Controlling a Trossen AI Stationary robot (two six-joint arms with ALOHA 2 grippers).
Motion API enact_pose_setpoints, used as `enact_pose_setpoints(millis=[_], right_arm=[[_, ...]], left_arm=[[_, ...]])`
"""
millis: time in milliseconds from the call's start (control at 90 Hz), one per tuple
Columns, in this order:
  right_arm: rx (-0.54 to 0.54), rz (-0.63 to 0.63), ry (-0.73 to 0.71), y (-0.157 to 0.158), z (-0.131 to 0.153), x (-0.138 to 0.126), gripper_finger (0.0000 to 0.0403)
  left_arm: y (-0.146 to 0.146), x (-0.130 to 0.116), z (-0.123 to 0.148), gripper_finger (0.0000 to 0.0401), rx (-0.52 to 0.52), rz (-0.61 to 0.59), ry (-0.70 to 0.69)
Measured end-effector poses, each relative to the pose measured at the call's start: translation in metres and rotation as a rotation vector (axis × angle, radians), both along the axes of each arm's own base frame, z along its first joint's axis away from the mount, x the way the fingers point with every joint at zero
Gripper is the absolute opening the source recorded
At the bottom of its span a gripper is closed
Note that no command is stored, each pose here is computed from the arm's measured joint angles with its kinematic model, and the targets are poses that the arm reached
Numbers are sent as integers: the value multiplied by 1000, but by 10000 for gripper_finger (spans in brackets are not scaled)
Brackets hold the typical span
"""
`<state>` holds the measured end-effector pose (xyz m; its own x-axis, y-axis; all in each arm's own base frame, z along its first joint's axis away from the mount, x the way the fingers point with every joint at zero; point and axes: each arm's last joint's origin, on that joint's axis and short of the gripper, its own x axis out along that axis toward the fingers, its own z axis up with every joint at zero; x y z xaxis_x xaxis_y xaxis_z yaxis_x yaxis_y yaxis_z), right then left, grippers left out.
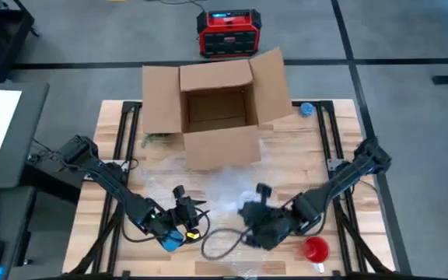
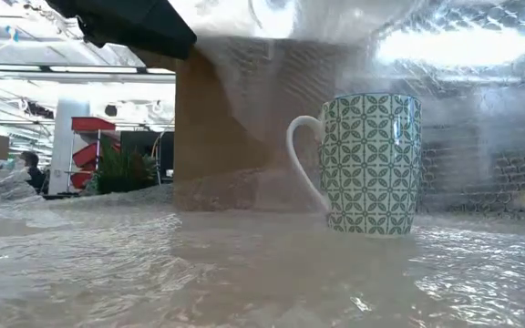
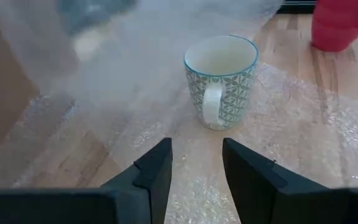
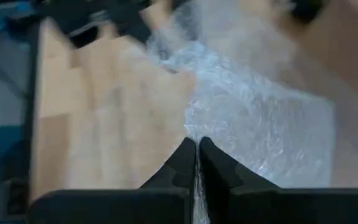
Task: Wrap mug
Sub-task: Wrap the green patterned mug into the bubble wrap
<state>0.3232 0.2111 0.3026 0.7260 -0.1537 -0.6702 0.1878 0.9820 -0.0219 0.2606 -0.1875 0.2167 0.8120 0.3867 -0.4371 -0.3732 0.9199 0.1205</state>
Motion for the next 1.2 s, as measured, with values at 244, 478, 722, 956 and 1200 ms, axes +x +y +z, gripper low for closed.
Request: enact_pose_setpoints(millis=[244,478,722,956,1200], right_arm=[[56,32,78,31,-35,6,0],[46,11,186,43,-84,20,0],[47,14,225,48,-114,32,33],[106,162,264,48,-90,24,152],[136,336,172,39,-18,-7,219]], left_arm=[[2,-7,14,123,21,-18,-20],[-1,-25,36,123,1,-50,-72],[-3,-27,37,123,20,-48,-83],[-2,-26,36,123,5,-43,-85],[-2,-26,36,123,-1,-42,-85]])
